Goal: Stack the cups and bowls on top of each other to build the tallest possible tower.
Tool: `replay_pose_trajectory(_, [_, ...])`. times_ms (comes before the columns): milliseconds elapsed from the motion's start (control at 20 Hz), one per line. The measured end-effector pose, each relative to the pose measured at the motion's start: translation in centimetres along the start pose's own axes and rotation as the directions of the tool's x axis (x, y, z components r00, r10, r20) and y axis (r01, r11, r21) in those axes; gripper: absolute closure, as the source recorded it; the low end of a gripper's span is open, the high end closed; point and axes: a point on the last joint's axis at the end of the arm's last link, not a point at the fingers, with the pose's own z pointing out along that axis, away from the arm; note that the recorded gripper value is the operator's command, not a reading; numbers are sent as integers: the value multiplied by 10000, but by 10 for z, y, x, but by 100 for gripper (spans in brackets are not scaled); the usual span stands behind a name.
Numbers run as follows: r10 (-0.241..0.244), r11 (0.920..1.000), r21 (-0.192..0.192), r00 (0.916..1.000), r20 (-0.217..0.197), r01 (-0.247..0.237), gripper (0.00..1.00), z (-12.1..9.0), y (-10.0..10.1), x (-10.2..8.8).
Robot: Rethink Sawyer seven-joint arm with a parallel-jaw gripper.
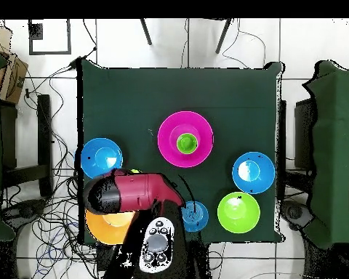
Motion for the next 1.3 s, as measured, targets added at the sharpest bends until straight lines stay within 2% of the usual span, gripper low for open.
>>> replay_pose_trajectory(300, [-74,10000,8,10000,26,74,0,-1,3,2])
replay_pose_trajectory(500, [224,9997,-39,9997,50,-224,0,-2,-10,-7])
replay_pose_trajectory(650, [536,9985,-103,9986,-11,-536,0,2,-28,-18])
replay_pose_trajectory(700, [747,9971,-139,9972,-77,-748,0,7,-45,-25])
replay_pose_trajectory(850, [907,9958,-141,9957,-178,-910,0,14,-63,-31])
replay_pose_trajectory(1100, [720,9972,-206,9972,-201,-724,0,27,-74,-39])
replay_pose_trajectory(1250, [549,9981,-286,9984,-154,-554,0,33,-69,-45])
replay_pose_trajectory(1300, [401,9984,-395,9991,-109,-405,0,39,-60,-52])
